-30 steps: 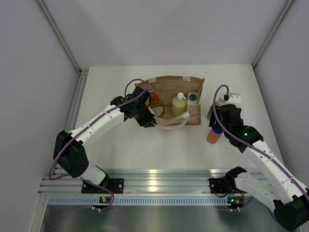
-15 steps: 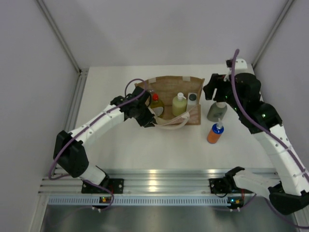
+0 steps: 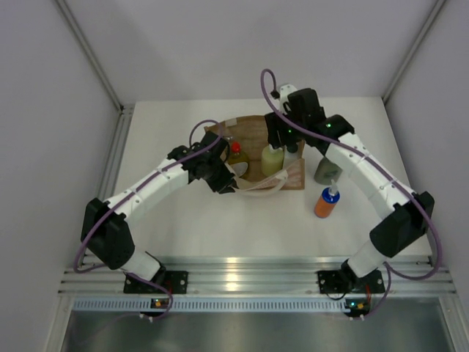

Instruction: Take the personal care products out of the canvas bag

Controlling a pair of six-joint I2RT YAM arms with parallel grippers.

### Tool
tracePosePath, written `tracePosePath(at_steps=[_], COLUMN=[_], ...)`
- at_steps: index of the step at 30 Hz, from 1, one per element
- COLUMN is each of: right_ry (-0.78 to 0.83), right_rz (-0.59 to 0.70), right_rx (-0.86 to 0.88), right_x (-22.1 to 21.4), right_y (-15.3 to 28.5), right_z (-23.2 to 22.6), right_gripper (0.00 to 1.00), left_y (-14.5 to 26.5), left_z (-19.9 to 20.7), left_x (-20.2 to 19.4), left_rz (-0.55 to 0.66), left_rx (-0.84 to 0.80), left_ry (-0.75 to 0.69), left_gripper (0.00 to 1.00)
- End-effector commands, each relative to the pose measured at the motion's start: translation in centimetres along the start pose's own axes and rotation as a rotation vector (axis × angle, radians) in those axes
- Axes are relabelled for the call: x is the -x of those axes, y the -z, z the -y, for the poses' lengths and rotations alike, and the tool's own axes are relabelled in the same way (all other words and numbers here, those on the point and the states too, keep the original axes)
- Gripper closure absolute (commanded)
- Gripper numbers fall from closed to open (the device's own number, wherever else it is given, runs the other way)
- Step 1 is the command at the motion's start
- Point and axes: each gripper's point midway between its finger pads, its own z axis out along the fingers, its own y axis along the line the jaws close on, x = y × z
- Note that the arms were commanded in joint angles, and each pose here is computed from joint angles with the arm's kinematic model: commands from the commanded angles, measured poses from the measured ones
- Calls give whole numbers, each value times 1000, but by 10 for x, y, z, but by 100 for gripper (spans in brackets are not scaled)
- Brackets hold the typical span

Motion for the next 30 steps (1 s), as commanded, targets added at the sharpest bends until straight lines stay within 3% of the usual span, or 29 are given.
tracePosePath(at_steps=[1,9,22,25,30], right_ry=[67,185,212,206,200], right_rz=[-12,-181,-284,-295,-290], right_rx=[28,-19,-25,-27,-30], right_x=[12,-22,-52,-55,-54], right_y=[-13,-64,-95,-99,-97], right_z=[-8,8,15,16,16], right_gripper=[40,46,51,58,79], left_y=[2,3,0,0,0], left_z=[5,7,4,5,4], left_x=[-11,-10,-11,-12,-11], left_rz=[-47,-42,-45,-47,-45], left_rx=[-16,-19,-9,-9,-9], left_ry=[12,30,34,33,32], left_gripper=[80,80,81,81,81])
